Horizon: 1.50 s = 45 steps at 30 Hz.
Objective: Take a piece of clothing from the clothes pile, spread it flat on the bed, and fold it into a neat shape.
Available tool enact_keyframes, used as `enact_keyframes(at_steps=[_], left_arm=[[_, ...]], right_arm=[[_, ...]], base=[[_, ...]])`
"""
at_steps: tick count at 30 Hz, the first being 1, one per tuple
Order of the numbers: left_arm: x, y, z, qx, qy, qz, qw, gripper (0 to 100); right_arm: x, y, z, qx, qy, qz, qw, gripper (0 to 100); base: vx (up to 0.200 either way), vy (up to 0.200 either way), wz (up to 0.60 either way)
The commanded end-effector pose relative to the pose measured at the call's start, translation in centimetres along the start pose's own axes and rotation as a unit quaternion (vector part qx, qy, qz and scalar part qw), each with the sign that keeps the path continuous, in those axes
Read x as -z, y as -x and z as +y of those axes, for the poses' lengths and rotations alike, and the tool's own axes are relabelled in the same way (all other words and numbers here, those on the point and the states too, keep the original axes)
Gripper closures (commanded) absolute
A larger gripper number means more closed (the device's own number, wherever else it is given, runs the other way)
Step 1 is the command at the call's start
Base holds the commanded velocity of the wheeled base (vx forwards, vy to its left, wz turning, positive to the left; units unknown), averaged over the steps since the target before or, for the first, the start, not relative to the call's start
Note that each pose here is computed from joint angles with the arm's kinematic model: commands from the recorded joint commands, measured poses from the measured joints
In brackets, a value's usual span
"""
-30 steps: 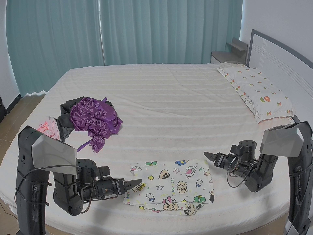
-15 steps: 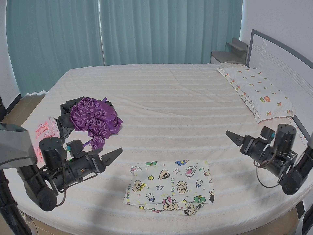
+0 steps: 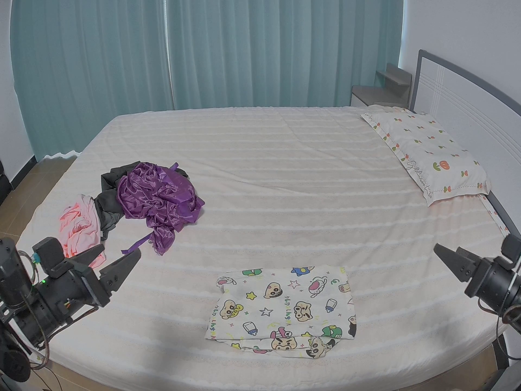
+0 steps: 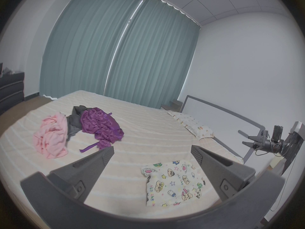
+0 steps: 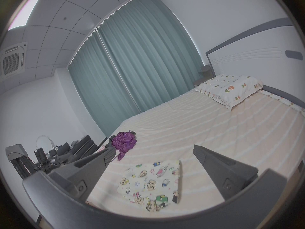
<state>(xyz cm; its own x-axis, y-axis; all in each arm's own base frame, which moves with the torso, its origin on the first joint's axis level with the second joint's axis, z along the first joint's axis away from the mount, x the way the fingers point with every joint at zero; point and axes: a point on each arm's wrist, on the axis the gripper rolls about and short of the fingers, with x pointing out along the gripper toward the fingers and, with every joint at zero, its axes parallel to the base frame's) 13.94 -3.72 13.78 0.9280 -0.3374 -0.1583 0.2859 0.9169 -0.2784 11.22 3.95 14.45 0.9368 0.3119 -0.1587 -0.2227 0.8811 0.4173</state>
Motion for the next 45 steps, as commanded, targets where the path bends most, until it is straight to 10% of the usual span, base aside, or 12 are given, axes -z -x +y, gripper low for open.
enact_keyframes(at_steps=[1,14,25,45], left_arm=[[0.4,14.3,-1.1,-0.049,-0.069,-0.063,0.9944,0],[1.6,16.8,-1.3,-0.174,-0.067,-0.072,0.9797,0],[3.9,17.9,-1.8,-0.252,-0.104,-0.109,0.9560,0],[8.9,15.2,0.4,-0.121,-0.144,-0.086,0.9783,0]], right_arm=[[3.4,10.7,-2.0,0.033,0.067,-0.035,0.9966,0],[7.0,13.0,-3.0,0.127,0.217,-0.035,0.9673,0],[7.8,12.8,-3.4,0.166,0.228,-0.043,0.9584,0],[8.2,13.2,-3.3,0.180,0.232,-0.086,0.9521,0]], base=[[0.000,0.000,0.00],[0.000,0.000,0.00],[0.000,0.000,0.00],[0.000,0.000,0.00]])
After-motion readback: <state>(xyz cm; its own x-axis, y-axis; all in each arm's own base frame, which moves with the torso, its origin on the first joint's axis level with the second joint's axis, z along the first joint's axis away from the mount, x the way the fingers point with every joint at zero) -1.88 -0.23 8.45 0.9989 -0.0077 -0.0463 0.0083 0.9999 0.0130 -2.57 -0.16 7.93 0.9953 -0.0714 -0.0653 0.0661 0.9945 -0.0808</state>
